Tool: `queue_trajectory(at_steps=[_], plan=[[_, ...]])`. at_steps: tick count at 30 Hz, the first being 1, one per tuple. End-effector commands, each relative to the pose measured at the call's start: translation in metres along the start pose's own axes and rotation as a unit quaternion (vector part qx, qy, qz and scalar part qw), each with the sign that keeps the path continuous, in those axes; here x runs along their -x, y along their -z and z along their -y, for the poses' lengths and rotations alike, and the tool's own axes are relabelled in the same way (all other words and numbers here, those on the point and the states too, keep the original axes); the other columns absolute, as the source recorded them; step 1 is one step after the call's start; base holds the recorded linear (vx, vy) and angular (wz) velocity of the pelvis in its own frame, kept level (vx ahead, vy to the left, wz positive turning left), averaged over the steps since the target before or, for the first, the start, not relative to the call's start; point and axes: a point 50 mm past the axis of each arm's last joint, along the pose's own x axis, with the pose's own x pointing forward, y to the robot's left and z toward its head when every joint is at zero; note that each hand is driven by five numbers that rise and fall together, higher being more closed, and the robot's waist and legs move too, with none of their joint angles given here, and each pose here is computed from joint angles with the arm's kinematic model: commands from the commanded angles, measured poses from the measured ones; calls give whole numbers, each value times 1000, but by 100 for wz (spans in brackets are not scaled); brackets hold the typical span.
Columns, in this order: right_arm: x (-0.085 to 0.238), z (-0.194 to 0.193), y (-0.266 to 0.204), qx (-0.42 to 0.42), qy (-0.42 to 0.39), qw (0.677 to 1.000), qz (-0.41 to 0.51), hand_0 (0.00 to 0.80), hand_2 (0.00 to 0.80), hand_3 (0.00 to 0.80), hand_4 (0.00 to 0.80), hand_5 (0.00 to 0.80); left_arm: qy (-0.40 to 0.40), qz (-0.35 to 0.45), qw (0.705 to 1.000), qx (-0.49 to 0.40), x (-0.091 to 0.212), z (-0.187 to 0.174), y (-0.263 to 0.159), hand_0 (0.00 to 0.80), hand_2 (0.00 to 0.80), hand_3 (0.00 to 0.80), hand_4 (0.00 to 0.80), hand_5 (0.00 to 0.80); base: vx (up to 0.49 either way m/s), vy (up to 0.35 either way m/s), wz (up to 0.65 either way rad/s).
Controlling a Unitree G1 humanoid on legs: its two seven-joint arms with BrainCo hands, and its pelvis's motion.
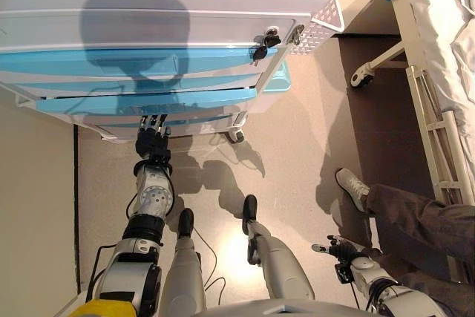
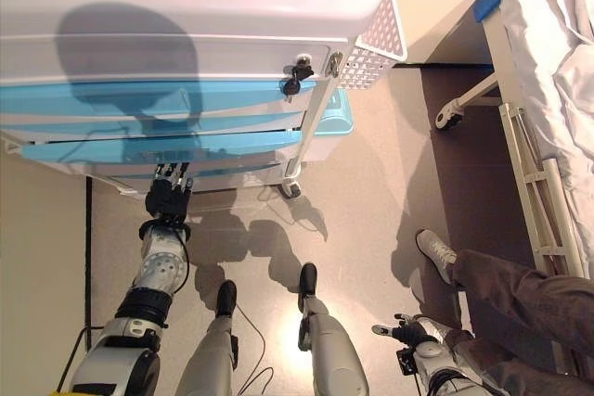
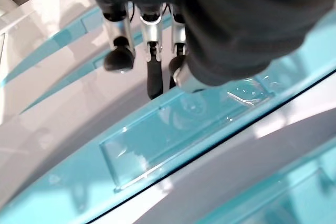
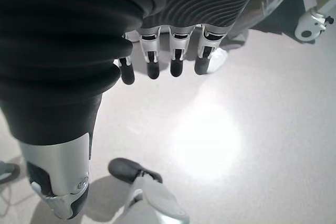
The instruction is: Open the drawer and pick up the medicine
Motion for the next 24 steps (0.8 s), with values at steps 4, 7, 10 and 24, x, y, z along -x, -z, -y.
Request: queue_trajectory(at_steps=[4, 7, 10, 24], plan=[[4, 12, 20, 10, 13, 1000, -21, 0, 0, 0, 0, 0, 115, 122, 986, 0, -11, 39, -58, 800, 800, 800, 800, 800, -30, -46, 1], [4, 12, 19, 12, 13, 1000, -20, 0, 0, 0, 0, 0, 114, 120, 986, -1, -10, 36, -58, 800, 800, 800, 800, 800, -26, -57, 2], [5, 11, 22, 12, 11, 1000, -21, 0, 0, 0, 0, 0, 119, 115, 986, -4, -8, 36, -56, 800, 800, 800, 800, 800, -19, -87, 6], [4, 9, 20, 8, 9, 1000, -18, 0, 0, 0, 0, 0, 119, 95, 988, -5, 0, 28, -47, 800, 800, 800, 800, 800, -28, -37, 12]])
